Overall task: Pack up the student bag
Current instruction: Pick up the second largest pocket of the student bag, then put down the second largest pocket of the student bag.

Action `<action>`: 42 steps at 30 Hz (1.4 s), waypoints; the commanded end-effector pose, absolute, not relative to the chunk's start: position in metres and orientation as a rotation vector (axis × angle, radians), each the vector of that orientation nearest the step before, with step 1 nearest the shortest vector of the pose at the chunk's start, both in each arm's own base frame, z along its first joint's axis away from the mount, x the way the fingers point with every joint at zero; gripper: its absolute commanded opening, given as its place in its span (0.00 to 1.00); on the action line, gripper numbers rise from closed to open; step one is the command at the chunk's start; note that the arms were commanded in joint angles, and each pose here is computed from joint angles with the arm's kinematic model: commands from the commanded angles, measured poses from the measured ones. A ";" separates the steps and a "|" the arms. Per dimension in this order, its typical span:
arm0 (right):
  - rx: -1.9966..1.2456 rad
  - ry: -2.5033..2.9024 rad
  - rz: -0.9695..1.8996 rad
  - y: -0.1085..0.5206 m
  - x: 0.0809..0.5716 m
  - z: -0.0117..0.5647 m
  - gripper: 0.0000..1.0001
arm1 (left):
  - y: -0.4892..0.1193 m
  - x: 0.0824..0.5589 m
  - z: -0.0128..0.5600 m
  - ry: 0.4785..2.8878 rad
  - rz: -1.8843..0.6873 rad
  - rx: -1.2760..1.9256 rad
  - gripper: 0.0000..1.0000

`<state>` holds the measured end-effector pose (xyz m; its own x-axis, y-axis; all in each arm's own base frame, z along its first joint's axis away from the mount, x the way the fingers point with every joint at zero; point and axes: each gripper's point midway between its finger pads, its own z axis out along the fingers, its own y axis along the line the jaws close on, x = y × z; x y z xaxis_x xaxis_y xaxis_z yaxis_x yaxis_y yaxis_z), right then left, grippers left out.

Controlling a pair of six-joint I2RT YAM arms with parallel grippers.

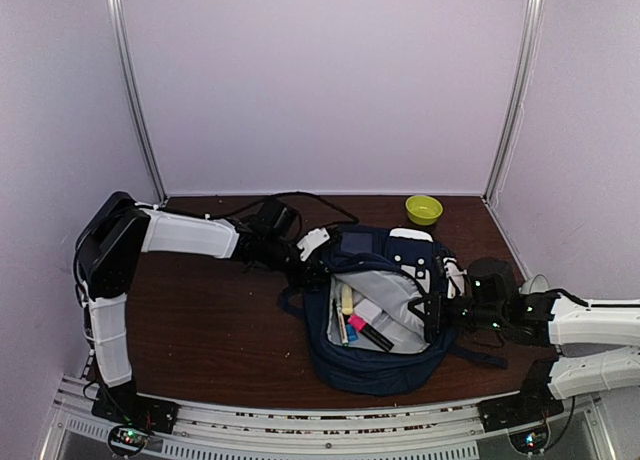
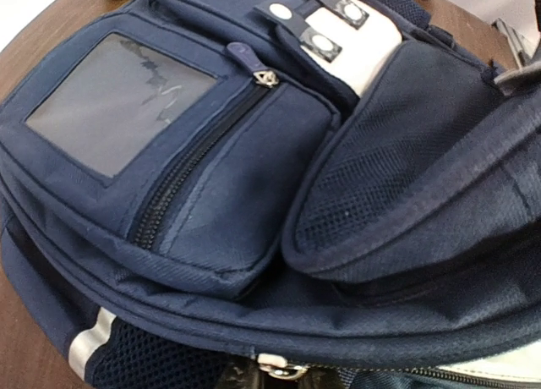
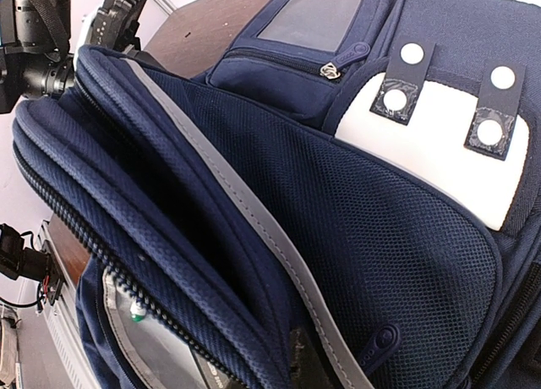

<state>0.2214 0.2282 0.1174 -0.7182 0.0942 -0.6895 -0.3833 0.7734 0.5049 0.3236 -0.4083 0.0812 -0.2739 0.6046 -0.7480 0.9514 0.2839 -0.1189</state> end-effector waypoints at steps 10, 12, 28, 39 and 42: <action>-0.127 2.263 0.715 0.210 0.231 0.101 0.01 | -0.396 0.313 0.126 1.888 -0.748 1.363 0.00; -0.126 2.264 0.714 0.210 0.231 0.101 0.01 | -0.392 0.310 0.128 1.903 -0.736 1.364 0.00; -0.125 2.263 0.713 0.210 0.231 0.101 0.01 | -0.371 0.279 0.122 2.036 -0.640 1.375 0.00; -0.305 2.173 0.935 0.244 0.216 0.139 0.40 | -0.360 0.255 0.114 2.112 -0.484 1.346 0.00; -0.407 2.070 1.075 0.267 0.210 0.193 0.54 | -0.353 0.256 0.112 2.127 -0.459 1.314 0.00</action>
<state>0.2131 0.2383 0.1243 -0.7243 0.0420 -0.6882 -0.4453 0.7335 0.5134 0.2666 -0.3543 0.1005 -0.3291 0.7097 -0.6229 0.8965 0.4420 0.0300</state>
